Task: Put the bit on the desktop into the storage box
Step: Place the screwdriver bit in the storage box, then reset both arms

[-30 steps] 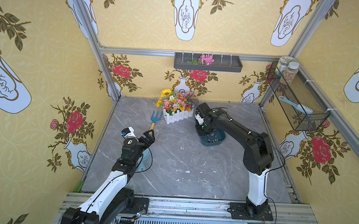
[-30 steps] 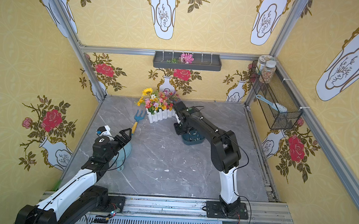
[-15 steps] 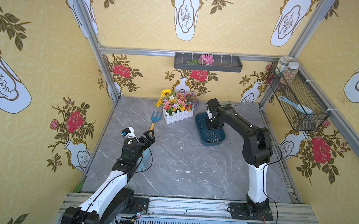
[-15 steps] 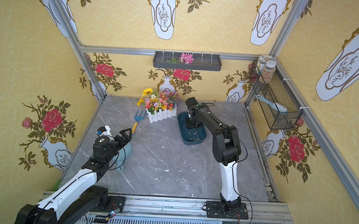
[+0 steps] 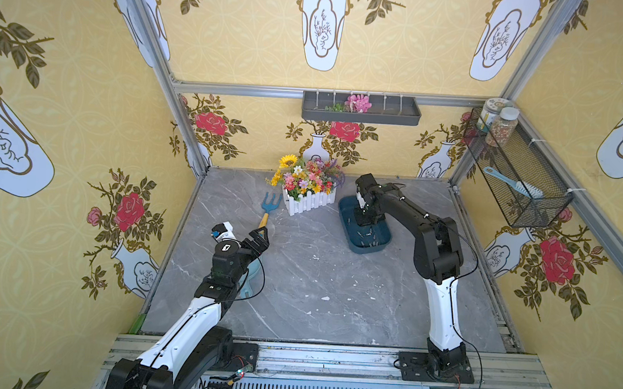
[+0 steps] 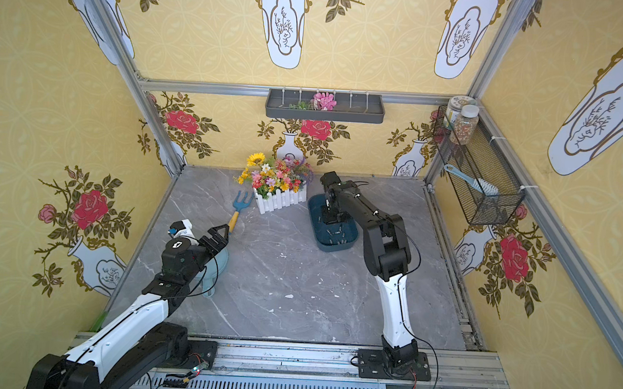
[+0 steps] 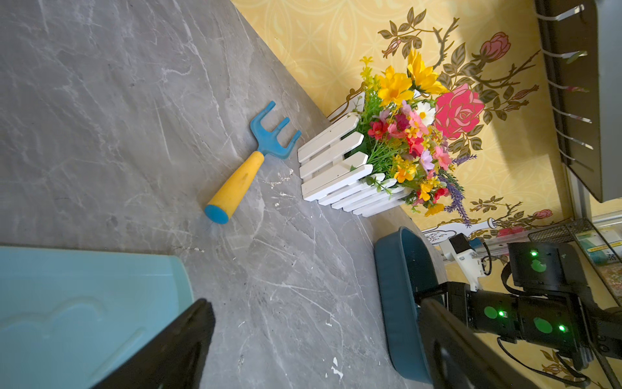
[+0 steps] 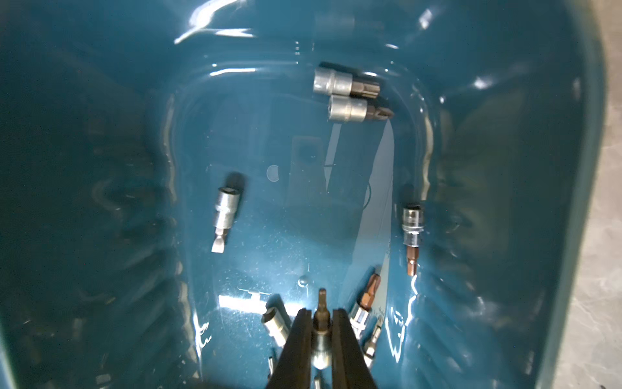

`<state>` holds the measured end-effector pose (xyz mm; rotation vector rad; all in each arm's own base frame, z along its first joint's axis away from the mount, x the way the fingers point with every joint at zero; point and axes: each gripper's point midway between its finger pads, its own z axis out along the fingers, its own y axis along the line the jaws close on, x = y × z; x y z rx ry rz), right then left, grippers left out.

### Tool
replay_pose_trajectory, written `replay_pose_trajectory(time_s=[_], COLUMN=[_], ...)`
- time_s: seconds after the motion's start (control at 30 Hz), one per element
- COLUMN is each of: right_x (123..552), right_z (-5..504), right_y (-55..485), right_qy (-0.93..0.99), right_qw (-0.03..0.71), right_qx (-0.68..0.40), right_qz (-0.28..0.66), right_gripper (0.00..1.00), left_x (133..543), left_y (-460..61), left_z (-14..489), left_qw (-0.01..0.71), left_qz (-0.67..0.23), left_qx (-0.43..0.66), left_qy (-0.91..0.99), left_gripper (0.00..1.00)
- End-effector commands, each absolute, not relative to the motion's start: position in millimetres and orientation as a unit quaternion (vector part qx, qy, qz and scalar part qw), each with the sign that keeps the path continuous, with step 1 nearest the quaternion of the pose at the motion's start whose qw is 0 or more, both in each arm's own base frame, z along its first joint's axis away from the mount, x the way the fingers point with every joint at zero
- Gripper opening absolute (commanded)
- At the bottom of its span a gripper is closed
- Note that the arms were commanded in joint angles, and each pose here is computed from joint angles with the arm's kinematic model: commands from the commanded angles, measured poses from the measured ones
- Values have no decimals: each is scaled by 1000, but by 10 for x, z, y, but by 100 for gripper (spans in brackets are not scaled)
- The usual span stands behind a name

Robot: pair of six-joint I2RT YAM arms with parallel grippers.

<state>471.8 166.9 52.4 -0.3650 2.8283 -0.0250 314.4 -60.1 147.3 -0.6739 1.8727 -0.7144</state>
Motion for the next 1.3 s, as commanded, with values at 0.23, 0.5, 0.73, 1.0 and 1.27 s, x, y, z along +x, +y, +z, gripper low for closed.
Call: replay_pose_trajectory(time_s=[0.23,0.5,0.73,1.0,1.27], right_x=[4786,4789,4725,4569,4284], right_z=[528,716,961,1327,1698], right_y=[1661,1675,1618,1557,1290], right_qy=[980,977,971,959,940], right_qw=[157,175,204,254,323], right_qx=[-125,-126,-122,-126,-106], right_qz=[-13,-5,-8,2,-11], right_gripper=[21,43,59,77,97], left_x=[3141,3141,3135,3114,3103], left_y=[-615,-614,-585,-537,-481], left_z=[1475,1496,1496,1545,1590], left_qw=[493,495,498,505,518], left_qz=[-301,-303,-294,-284,-262], left_qx=[-276,-276,-276,-280,-270], left_qy=[768,766,768,765,768], left_gripper=[100,100,100,100,100])
